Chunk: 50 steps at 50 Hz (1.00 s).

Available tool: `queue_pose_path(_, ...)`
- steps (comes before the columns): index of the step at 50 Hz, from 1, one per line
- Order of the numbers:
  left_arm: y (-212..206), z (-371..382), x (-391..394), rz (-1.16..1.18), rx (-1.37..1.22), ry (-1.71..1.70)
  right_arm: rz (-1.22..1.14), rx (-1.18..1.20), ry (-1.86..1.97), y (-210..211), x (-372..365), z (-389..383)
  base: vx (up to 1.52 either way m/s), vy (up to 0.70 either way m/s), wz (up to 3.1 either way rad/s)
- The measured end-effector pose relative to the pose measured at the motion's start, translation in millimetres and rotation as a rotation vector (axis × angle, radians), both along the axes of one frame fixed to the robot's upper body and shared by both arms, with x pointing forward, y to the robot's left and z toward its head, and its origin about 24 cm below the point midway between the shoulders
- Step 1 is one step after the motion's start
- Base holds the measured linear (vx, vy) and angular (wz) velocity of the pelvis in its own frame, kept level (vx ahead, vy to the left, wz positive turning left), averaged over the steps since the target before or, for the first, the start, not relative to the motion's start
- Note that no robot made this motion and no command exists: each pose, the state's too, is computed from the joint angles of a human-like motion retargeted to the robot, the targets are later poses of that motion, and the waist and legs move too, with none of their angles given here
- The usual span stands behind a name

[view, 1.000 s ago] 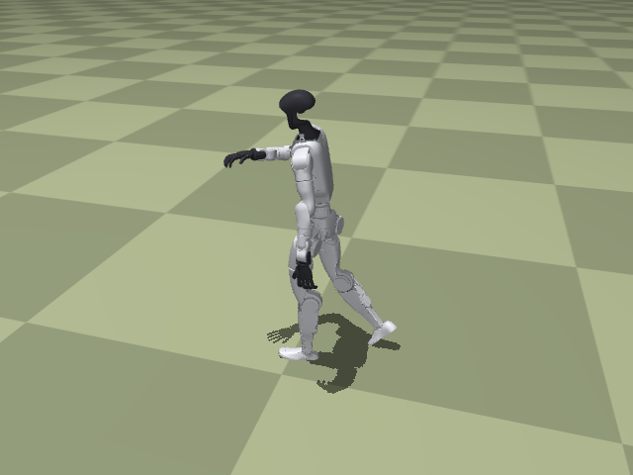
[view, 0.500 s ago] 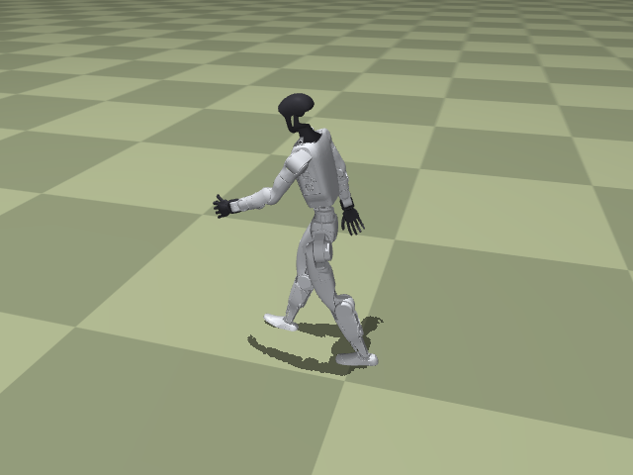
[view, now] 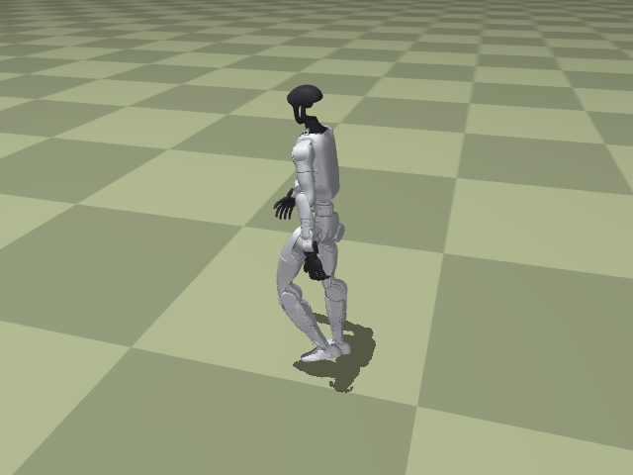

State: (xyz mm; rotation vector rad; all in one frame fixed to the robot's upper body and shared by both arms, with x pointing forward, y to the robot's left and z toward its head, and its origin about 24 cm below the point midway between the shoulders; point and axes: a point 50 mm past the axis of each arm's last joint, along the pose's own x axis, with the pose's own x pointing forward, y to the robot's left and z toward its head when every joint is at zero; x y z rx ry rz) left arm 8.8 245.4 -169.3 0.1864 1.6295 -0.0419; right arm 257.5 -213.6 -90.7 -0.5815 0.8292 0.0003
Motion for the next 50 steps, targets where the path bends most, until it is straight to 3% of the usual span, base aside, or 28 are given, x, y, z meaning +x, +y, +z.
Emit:
queue_pose_path(9, 3, 2, -34, 0.21, 0.032, -0.056, 0.137, -0.067, -0.501, 18, 104, 120, 0.63, 0.17, -0.67)
queue_pose_path(15, -1, 0, -12, 0.194, -0.024, -0.118, 0.158, 0.011, -0.503, 25, 95, 111, 0.72, 0.24, 0.08)
queue_pose_path(21, 0, 3, 47, 0.051, -0.033, -0.217, 0.124, 0.069, -0.208, 22, 22, 24, 0.77, 0.27, 0.21)
queue_pose_path(26, -3, 23, 136, -0.085, 0.064, -0.391, -0.038, 0.049, 0.104, 2, -69, -40, 0.66, 0.25, 0.49)
queue_pose_path(36, -46, 147, 323, -0.306, 0.079, -1.004, -0.278, 0.072, 0.581, -36, -219, -77, 0.58, 0.11, 0.92)
queue_pose_path(44, -67, 233, 375, -0.374, 0.044, -1.327, -0.255, 0.158, 0.769, -27, -257, -81, 0.64, -0.12, 0.66)
queue_pose_path(50, -68, 197, 353, -0.37, -0.004, -1.249, -0.235, 0.169, 0.709, -25, -236, -81, 0.71, -0.22, 0.08)
